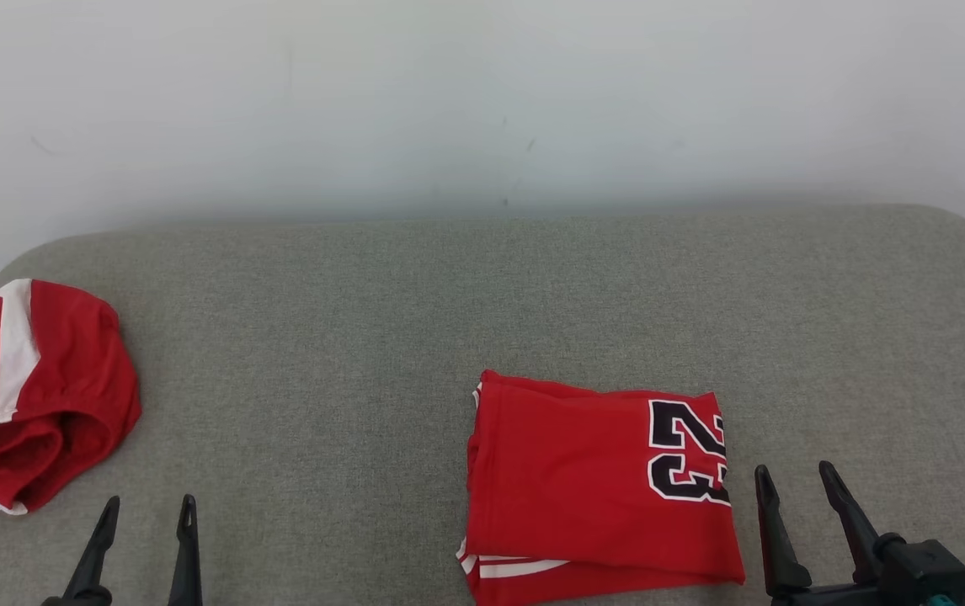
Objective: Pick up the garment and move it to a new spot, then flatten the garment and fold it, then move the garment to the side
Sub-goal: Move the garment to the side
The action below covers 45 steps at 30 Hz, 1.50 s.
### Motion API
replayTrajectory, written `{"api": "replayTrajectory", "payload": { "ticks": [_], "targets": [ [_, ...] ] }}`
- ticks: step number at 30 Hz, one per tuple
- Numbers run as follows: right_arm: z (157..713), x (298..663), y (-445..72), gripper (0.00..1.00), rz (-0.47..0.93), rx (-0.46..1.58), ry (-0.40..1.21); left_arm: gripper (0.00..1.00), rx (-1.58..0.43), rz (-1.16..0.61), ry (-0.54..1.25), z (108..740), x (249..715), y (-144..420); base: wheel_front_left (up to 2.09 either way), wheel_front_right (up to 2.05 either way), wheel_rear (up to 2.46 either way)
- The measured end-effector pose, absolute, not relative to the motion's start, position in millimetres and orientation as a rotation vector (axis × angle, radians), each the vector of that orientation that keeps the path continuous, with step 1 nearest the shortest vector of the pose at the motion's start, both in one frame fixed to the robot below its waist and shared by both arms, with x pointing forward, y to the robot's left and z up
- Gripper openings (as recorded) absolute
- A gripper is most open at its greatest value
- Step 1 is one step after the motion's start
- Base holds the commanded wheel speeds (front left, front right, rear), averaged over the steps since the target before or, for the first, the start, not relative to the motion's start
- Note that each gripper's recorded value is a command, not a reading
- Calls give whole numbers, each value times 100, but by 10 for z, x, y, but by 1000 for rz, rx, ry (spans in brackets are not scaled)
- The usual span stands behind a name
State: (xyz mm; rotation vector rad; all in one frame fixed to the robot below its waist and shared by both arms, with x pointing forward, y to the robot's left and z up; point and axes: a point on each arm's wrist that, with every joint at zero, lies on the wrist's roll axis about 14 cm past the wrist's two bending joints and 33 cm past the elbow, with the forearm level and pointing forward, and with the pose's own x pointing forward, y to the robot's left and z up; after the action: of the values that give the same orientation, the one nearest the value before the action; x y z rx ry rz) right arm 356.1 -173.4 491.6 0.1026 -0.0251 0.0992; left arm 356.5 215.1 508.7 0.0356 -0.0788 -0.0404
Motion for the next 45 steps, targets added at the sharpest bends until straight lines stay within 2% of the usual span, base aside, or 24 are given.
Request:
{"api": "replayTrajectory", "payload": {
  "ticks": [37, 45],
  "targets": [
    [4913, 3577, -1664, 100, 119, 89, -10, 100, 25, -12, -93, 5125, 3516, 2206, 0, 0, 0],
    [5166, 3816, -1691, 100, 131, 62, -64, 100, 25, -7, -92, 5121, 3512, 2223, 0, 0, 0]
  ]
}}
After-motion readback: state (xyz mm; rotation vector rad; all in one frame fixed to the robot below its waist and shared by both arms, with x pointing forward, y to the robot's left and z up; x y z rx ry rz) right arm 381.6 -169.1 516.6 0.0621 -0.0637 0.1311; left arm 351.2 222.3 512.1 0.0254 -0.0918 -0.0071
